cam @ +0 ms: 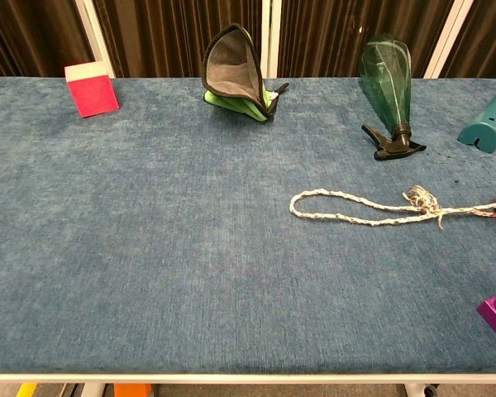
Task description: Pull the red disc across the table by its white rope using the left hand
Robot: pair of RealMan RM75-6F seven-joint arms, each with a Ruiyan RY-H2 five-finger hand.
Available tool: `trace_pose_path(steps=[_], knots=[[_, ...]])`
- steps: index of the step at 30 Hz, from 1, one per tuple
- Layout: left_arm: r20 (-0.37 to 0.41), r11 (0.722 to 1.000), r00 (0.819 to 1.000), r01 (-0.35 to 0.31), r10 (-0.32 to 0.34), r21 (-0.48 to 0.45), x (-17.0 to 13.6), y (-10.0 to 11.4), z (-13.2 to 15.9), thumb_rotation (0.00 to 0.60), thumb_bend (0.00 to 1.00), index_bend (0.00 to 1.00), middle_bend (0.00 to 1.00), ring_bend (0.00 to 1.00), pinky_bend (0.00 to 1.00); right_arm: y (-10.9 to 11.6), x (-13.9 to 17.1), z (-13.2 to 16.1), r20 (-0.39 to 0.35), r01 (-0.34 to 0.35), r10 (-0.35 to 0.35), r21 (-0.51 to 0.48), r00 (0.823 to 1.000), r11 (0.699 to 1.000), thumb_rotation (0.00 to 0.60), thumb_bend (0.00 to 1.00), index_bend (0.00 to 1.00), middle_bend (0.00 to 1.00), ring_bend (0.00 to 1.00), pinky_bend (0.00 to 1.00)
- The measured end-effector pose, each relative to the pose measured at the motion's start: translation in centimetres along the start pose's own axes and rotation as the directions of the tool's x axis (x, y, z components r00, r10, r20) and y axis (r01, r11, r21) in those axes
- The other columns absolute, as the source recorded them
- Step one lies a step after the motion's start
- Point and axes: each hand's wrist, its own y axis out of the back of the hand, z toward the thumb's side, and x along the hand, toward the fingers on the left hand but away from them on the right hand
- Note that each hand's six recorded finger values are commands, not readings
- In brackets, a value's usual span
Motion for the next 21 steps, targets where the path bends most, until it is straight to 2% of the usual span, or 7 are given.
trace_pose_path(steps=[7, 14, 19, 20, 21], knots=[[0.019, 1.0, 1.0, 0.004, -0.004, -0.007, 0.4, 0.0, 0.6, 0.6, 0.19, 0.12, 0.08, 0.0, 0.19, -0.1, 0.0, -0.1, 0.005, -0.004, 0.004, 0.002, 1.0, 1.0, 0.6, 0.21, 0.0, 0.0, 0.0, 0.0], [0.133, 1.0, 0.991, 0.016, -0.015, -0.008, 2.4, -0.2, 3.9, 0.6, 0.19, 0.12, 0.08, 0.0, 0.19, 0.0, 0.1, -0.1, 0.004, -0.007, 0.007, 0.012, 1.0, 1.0, 0.6, 0.21, 0.0, 0.0, 0.0, 0.0], [0.26, 0.998, 0.964, 0.056, -0.049, -0.019, 4.5, -1.2, 8.0, 0.6, 0.19, 0.12, 0.08, 0.0, 0.19, 0.4, 0.0, -0.8, 0.02, 0.003, -0.003, 0.015, 1.0, 1.0, 0.6, 0.21, 0.0, 0.0, 0.0, 0.0], [0.286, 0.998, 0.957, 0.067, -0.057, -0.024, 4.8, -1.4, 8.9, 0.6, 0.19, 0.12, 0.08, 0.0, 0.19, 0.5, -0.1, -1.0, 0.026, 0.007, -0.008, 0.013, 1.0, 1.0, 0.6, 0.21, 0.0, 0.0, 0.0, 0.0], [0.333, 0.996, 0.94, 0.085, -0.071, -0.03, 5.5, -1.9, 10.6, 0.6, 0.19, 0.12, 0.08, 0.0, 0.19, 0.6, -0.1, -1.1, 0.029, 0.011, -0.011, 0.012, 1.0, 1.0, 0.6, 0.21, 0.0, 0.0, 0.0, 0.0]])
